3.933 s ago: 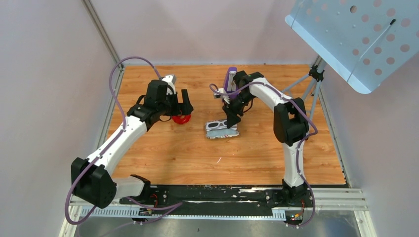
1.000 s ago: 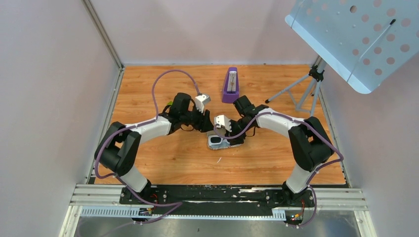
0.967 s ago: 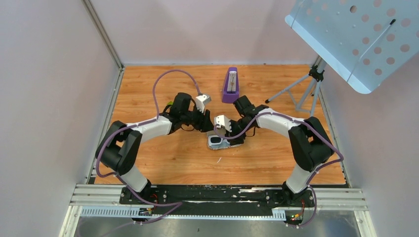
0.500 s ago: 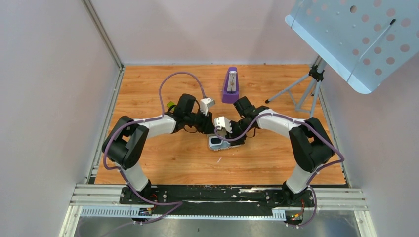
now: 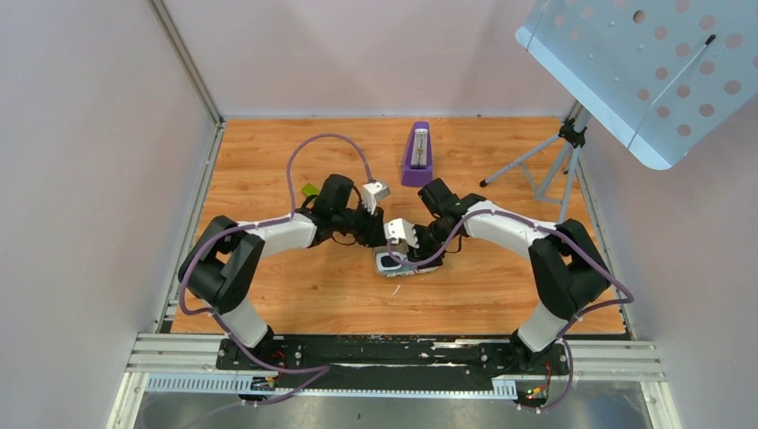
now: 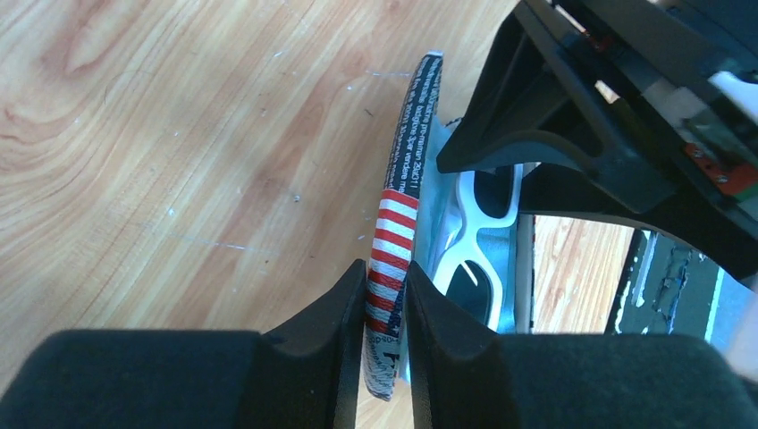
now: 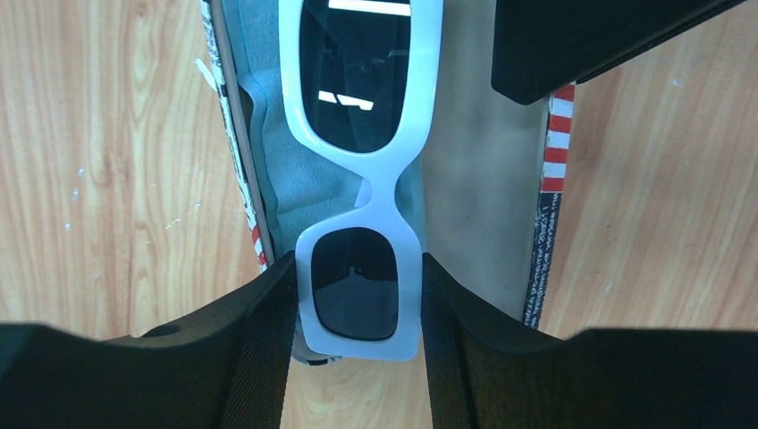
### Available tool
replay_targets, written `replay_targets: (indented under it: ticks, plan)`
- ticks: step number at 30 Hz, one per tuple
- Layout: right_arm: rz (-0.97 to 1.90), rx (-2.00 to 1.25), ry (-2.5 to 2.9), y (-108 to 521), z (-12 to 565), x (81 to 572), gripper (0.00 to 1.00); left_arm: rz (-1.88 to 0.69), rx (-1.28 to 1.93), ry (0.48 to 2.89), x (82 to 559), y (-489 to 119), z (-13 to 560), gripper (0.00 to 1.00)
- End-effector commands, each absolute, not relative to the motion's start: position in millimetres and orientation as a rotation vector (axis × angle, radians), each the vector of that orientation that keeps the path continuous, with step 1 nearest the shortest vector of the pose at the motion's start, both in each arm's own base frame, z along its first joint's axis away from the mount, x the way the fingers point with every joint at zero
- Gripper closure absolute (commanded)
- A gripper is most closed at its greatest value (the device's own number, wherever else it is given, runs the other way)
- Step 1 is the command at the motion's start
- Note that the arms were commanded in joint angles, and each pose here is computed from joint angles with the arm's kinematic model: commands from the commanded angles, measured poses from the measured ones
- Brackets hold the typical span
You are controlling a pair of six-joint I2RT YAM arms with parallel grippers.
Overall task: Organize the sunglasses
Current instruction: Close the sunglasses case at the center of the board.
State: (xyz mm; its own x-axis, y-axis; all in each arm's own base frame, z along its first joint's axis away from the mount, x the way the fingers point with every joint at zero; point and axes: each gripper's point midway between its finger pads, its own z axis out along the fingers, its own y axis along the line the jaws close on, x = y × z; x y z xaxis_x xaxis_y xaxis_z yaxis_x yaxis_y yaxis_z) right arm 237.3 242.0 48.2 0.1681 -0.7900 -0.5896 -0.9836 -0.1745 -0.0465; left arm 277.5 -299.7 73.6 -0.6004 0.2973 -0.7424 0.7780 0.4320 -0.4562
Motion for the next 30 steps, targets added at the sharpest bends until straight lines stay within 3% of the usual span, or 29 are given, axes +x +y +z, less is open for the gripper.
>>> replay_targets:
  ticks: [1,11,23,30]
  plan:
    - [0.763,-2.117,1.727,240,46,209,0.92,-1.045,0.935,1.923,286,-305,109,0.95]
    - [0.898,-2.036,1.816,253,57,205,0.90,-0.953,0.946,1.797,283,-300,121,1.00]
    - [0.905,-2.021,1.857,250,55,203,0.55,-0.903,0.962,1.685,271,-299,118,1.00]
    - [0.901,-1.997,1.856,251,63,202,0.46,-0.849,0.987,1.649,268,-300,121,1.00]
